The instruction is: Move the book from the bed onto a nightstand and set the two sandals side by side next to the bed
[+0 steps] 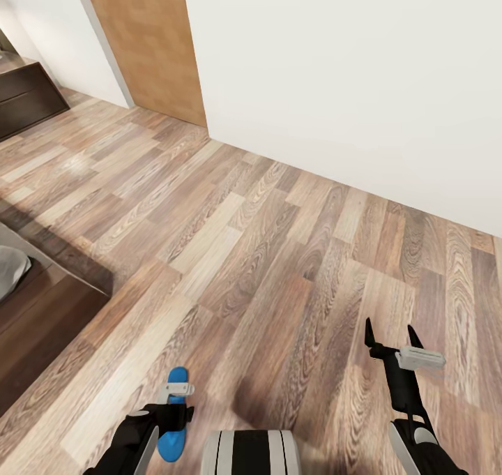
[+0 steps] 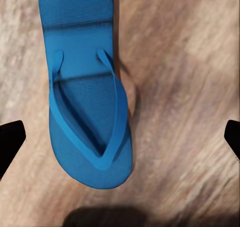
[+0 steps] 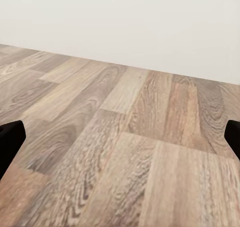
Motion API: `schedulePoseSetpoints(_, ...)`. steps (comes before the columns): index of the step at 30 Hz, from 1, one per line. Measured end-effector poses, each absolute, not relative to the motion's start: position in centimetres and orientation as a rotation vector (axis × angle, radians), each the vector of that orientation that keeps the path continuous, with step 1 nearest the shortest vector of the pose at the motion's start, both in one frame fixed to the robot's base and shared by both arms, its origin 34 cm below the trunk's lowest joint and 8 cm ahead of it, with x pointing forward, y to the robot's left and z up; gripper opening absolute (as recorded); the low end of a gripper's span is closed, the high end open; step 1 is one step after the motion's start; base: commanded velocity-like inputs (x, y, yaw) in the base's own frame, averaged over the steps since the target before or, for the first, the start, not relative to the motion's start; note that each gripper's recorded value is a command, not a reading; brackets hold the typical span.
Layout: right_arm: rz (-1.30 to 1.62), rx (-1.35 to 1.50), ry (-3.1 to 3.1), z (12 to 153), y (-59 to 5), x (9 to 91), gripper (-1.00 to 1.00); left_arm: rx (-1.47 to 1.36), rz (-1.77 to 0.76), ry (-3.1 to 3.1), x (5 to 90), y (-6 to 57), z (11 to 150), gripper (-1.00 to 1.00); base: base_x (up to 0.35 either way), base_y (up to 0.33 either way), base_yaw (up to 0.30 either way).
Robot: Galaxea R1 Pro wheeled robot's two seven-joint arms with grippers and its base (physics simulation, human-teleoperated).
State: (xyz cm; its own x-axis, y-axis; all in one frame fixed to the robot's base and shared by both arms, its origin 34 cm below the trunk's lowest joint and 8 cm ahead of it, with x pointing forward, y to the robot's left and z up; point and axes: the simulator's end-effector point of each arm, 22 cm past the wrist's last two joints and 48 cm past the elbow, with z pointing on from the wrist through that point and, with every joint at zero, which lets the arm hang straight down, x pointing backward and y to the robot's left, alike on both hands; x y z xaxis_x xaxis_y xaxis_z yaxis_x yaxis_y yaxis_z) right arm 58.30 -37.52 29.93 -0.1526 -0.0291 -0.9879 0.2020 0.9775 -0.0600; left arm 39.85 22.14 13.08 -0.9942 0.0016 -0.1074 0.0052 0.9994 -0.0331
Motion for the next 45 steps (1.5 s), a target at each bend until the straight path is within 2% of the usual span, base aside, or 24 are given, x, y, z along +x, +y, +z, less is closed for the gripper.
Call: schedulePoseSetpoints(45, -0.203, 0.125, 1.753, 27.9, -37.4, 57.5, 1.0, 0.0, -0.042, 3.013, 39.8, 22.5, 12.0, 1.0, 0.005, 0.0, 0.0)
